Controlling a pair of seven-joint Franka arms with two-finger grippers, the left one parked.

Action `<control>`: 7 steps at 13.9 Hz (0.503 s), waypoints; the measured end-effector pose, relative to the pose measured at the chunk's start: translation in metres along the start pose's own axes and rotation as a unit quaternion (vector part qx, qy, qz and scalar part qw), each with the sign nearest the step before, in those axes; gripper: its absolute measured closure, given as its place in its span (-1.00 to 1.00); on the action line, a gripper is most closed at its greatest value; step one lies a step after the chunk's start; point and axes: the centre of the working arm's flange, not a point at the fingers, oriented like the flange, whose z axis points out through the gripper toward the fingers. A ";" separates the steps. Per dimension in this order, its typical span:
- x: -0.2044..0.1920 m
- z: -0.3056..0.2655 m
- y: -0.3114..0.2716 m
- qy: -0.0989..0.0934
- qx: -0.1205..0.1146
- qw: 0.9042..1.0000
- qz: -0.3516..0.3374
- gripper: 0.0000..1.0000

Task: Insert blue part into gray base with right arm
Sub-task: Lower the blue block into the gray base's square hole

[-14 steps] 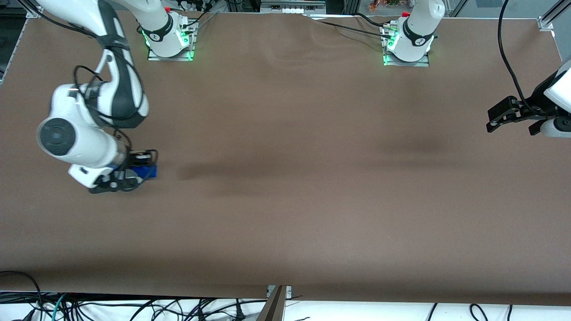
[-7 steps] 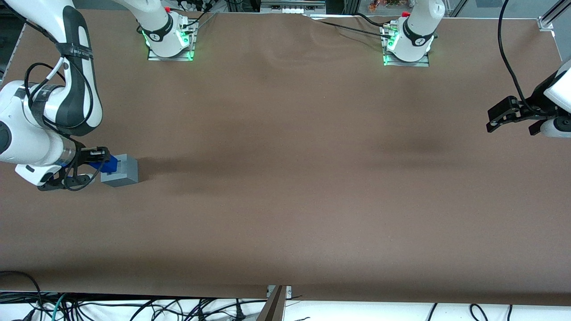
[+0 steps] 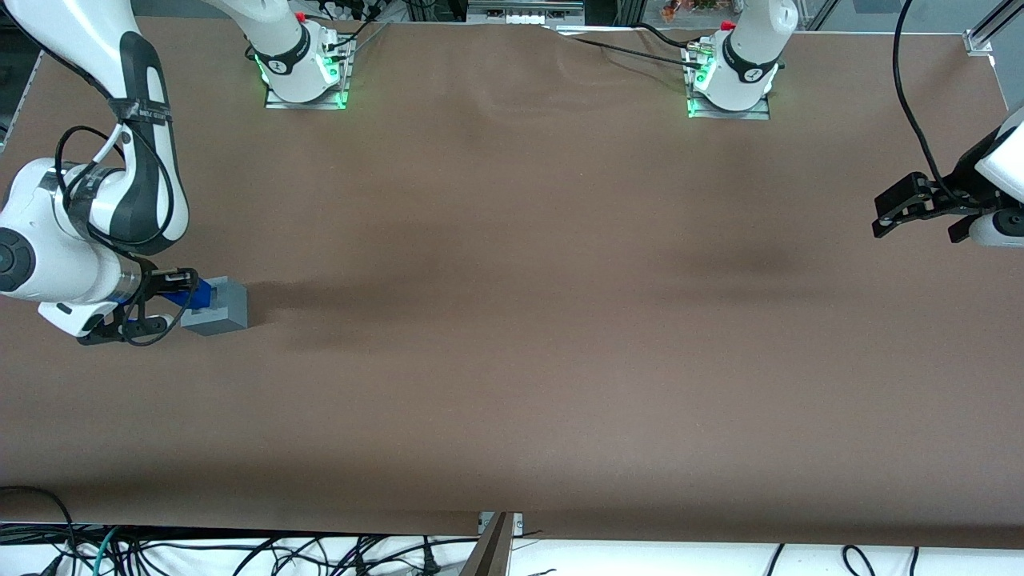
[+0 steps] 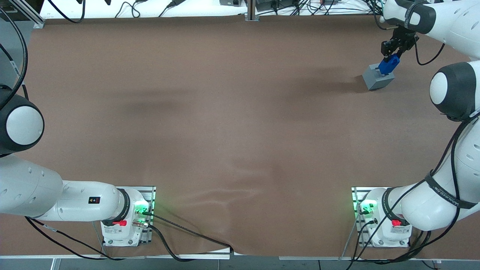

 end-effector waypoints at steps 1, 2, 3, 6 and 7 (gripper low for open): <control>0.000 0.002 0.002 -0.001 0.000 1.000 -0.002 -0.01; 0.000 0.004 0.004 -0.001 -0.001 1.000 -0.005 -0.01; 0.000 0.005 0.005 -0.001 -0.001 1.000 -0.008 -0.01; 0.001 0.008 0.005 -0.001 -0.001 1.000 -0.012 -0.01; 0.002 0.011 0.004 -0.002 0.000 1.000 -0.013 -0.01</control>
